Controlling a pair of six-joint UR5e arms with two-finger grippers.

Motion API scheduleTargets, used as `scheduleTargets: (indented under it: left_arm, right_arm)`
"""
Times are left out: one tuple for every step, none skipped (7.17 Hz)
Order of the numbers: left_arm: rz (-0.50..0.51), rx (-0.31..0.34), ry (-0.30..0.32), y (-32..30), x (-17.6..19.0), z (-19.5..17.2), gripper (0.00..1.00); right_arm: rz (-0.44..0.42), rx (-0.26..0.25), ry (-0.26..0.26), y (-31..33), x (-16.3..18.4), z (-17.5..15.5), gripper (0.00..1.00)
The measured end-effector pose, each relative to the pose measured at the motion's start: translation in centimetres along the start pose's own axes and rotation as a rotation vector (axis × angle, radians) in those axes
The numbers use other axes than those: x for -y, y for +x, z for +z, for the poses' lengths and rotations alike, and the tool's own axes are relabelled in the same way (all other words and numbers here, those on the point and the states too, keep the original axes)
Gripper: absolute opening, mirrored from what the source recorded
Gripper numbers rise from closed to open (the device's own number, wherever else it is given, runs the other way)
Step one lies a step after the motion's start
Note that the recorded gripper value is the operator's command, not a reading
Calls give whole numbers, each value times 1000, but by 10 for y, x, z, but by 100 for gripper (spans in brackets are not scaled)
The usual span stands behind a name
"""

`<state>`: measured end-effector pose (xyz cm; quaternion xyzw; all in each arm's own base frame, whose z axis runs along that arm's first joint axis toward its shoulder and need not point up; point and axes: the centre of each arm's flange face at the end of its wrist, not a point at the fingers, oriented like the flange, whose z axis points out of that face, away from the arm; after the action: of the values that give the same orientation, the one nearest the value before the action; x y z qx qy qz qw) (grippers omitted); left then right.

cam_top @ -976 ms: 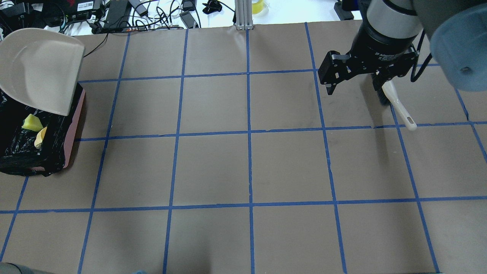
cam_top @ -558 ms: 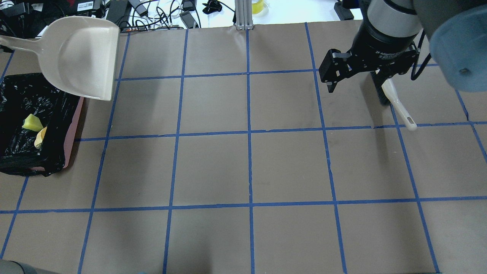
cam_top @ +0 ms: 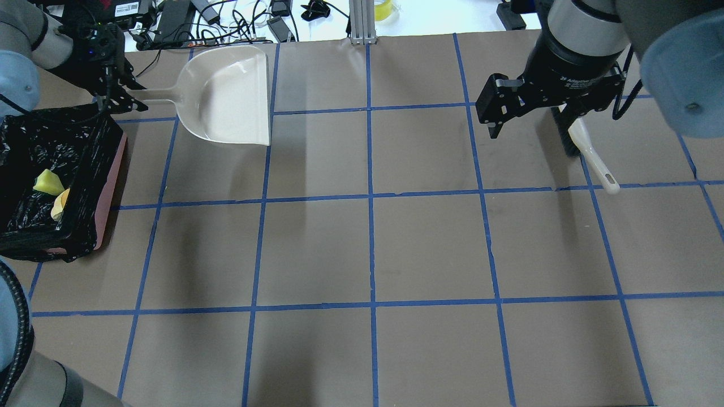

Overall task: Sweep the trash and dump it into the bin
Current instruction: 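Lower the dustpan back onto the table with the left gripper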

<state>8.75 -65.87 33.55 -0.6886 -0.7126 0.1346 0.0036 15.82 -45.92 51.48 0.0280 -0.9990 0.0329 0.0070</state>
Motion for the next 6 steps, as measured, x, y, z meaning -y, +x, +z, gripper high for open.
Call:
scheduleTargets:
  left_arm:
    - [-3,-33,-15,0,14,23,0]
    - [-2,-50,-61,-2,32,42,0]
    - [20,-60,-108,-2,44,57,0]
    - [48,-75,-130,2,49,68,0]
    - [69,-87,-137,7,50,76,0]
    - [80,-96,-138,13,51,83,0]
  right_arm:
    - [0,1,-2,0,0,0,100]
    - [-1,1,-3,0,0,0,100]
    - [-1,2,-3,0,-1,0,100]
    - [-1,2,-4,0,-1,0,100]
    - [-2,1,-5,0,-1,0,100]
    - [-4,1,-7,0,-1,1,100]
